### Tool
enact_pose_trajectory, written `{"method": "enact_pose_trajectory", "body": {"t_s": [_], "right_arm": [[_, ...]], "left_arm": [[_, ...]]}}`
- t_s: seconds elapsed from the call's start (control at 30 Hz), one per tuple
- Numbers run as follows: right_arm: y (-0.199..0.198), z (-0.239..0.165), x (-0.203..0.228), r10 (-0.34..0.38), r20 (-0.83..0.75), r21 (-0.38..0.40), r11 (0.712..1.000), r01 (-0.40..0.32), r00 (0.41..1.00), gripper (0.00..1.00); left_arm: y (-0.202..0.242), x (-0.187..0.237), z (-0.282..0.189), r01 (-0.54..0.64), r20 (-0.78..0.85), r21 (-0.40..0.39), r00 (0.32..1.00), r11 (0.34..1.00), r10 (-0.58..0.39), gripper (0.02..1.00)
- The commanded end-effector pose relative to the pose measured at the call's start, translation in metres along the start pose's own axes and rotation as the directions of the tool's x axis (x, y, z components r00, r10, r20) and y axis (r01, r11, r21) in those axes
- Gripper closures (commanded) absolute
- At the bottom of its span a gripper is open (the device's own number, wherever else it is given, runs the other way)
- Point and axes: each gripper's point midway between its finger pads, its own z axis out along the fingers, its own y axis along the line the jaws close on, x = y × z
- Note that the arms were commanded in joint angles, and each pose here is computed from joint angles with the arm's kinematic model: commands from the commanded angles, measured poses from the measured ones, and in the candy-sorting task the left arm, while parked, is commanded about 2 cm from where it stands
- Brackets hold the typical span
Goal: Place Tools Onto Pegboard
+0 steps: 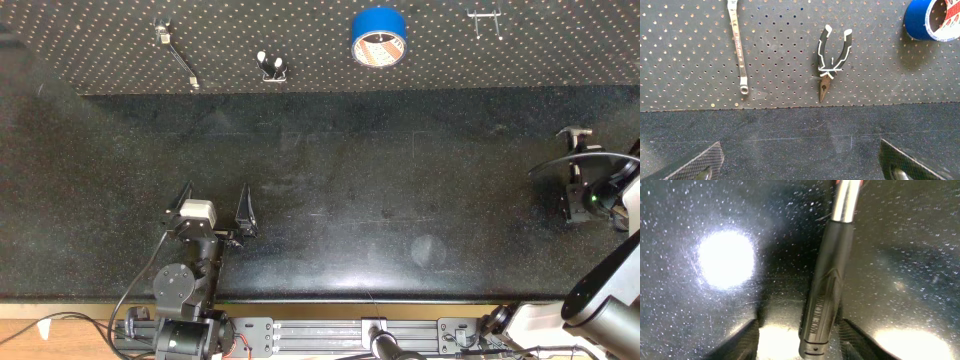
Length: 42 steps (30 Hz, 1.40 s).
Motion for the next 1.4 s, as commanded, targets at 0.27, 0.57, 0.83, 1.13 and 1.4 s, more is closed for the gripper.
{"method": "enact_pose_trajectory", "body": {"t_s": [0.27, 0.57, 0.83, 1.13, 1.4], "right_arm": [[0.000, 0.000, -0.005, 0.036, 0.009, -0.011, 0.999, -0.036, 0.999, 0.923], [0.018, -0.081, -0.034, 0.204, 0.286, -0.038, 0.979, -0.202, 0.936, 0.925], [0.136, -0.194, -0.104, 0.073, 0.665, -0.127, 0.992, 0.016, 0.743, 0.928], [0.186, -0.202, -0.145, -0.004, 0.742, -0.149, 0.974, 0.171, 0.671, 0.928], [0.182, -0.169, -0.159, 0.002, 0.690, -0.164, 0.975, 0.153, 0.724, 0.928]], "left_arm": [[0.001, 0.001, 0.000, -0.005, -0.003, -0.001, 1.000, 1.000, 0.005, 0.023], [0.001, 0.001, 0.000, -0.005, -0.003, -0.001, 1.000, 1.000, 0.005, 0.023], [0.001, 0.001, 0.000, -0.005, -0.003, -0.001, 1.000, 1.000, 0.005, 0.023], [0.001, 0.001, 0.000, -0.005, -0.003, -0.001, 1.000, 1.000, 0.005, 0.025], [0.001, 0.001, 0.000, -0.005, -0.003, -0.001, 1.000, 1.000, 0.005, 0.023]]}}
